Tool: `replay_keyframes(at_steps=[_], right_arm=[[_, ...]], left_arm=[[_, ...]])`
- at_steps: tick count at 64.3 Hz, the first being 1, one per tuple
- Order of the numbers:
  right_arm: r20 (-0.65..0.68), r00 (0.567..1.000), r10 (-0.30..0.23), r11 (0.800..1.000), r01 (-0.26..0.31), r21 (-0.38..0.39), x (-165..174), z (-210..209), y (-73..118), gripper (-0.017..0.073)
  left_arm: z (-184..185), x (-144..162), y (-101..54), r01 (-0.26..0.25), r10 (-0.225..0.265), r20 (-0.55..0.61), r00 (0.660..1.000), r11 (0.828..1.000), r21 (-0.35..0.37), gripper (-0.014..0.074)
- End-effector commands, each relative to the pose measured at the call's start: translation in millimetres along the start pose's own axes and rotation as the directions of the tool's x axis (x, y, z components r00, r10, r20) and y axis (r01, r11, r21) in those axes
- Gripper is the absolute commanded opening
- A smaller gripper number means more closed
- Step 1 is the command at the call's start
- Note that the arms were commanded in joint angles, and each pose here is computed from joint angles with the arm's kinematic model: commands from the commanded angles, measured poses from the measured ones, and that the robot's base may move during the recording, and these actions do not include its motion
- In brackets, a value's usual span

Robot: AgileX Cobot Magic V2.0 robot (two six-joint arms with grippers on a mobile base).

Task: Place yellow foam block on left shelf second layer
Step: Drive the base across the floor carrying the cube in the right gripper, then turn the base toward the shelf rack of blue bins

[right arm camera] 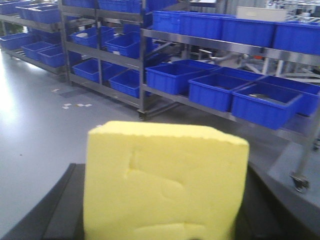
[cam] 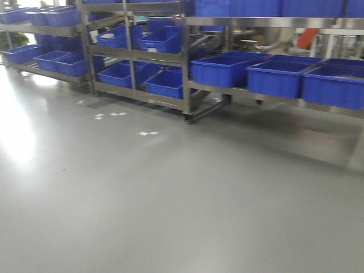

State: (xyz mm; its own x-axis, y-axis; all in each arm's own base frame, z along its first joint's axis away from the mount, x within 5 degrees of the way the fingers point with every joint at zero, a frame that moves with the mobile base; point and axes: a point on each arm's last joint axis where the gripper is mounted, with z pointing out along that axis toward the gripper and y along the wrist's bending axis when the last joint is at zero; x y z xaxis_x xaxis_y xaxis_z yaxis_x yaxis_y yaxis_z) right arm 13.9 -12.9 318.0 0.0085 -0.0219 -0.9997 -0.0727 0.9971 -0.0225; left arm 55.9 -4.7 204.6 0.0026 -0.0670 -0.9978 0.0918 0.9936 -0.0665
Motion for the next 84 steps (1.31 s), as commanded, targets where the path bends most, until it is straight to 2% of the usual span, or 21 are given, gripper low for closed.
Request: replay_keyframes(at_steps=[1, 84], right_arm=[[0.096, 0.995, -0.024, 1.0, 0.024, -0.005, -15.2, -1.1, 0.7, 0.0358], [0.095, 0.995, -0.024, 1.0, 0.024, -0.005, -15.1, -1.1, 0.7, 0.0358]], left_arm=[[1.1, 1.2, -1.0, 0.011, -0.012, 0.056, 0.998, 1.0, 0.017, 0.0137], [1.1, 1.2, -1.0, 0.011, -0.012, 0.056, 0.998, 1.0, 0.017, 0.0137]])
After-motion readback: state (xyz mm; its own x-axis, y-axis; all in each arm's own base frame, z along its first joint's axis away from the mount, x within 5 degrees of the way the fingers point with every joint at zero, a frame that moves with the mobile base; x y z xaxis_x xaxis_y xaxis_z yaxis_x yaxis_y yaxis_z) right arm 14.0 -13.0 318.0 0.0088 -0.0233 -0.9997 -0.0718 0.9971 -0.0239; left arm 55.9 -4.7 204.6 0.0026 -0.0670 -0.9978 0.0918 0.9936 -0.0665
